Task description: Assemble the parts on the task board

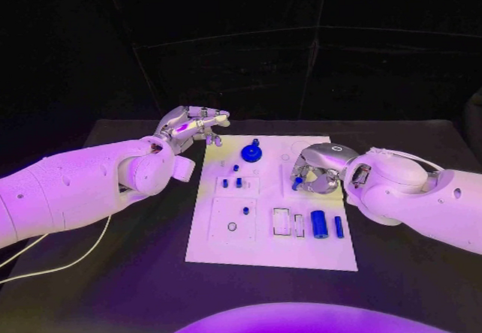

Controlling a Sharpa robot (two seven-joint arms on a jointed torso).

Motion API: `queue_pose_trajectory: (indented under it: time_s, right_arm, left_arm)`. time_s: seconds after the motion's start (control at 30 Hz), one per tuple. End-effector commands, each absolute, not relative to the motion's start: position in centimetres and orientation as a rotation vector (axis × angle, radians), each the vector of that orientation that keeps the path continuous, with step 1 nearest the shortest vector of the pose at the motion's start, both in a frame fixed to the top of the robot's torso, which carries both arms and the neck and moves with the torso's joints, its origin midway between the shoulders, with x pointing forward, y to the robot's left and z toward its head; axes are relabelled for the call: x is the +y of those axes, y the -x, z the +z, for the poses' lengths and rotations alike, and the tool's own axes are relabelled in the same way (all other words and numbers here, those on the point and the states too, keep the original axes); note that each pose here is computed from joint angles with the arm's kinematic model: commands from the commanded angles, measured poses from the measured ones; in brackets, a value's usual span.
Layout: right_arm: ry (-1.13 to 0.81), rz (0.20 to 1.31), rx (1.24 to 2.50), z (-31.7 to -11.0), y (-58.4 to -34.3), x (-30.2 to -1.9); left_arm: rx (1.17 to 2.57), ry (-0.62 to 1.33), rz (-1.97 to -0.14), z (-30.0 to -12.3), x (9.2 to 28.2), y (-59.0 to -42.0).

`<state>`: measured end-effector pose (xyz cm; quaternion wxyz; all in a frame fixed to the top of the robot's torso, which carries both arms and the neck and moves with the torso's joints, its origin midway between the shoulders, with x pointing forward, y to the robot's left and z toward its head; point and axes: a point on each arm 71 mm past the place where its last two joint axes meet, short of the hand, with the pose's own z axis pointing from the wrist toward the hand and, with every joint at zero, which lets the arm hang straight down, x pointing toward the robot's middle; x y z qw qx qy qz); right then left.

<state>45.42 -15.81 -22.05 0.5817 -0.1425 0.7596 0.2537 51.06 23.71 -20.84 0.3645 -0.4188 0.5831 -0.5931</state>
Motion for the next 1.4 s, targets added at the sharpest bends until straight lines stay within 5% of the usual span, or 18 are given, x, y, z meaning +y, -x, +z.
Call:
queue_pose_trajectory:
  time_s: [0.03,0.37,0.8,1.07,1.4]
  right_arm:
    - [0.312,0.633,1.698,-21.2,-45.3,-15.7]
    - [0.274,0.700,1.689,-19.9,-43.9,-15.4]
    - [0.455,0.888,1.620,-18.5,-41.3,-7.9]
    - [0.551,0.966,1.650,-20.0,-40.1,-3.6]
    - [0.612,0.940,1.739,-22.0,-39.7,-2.1]
  left_arm:
    - [1.504,1.076,-1.543,-20.7,23.6,-51.0]
    - [1.504,1.077,-1.542,-20.7,23.6,-51.1]
    - [1.508,1.073,-1.550,-20.7,23.2,-51.1]
    - [1.511,1.070,-1.556,-20.8,22.9,-51.2]
    - [1.508,1.067,-1.558,-20.7,22.7,-51.2]
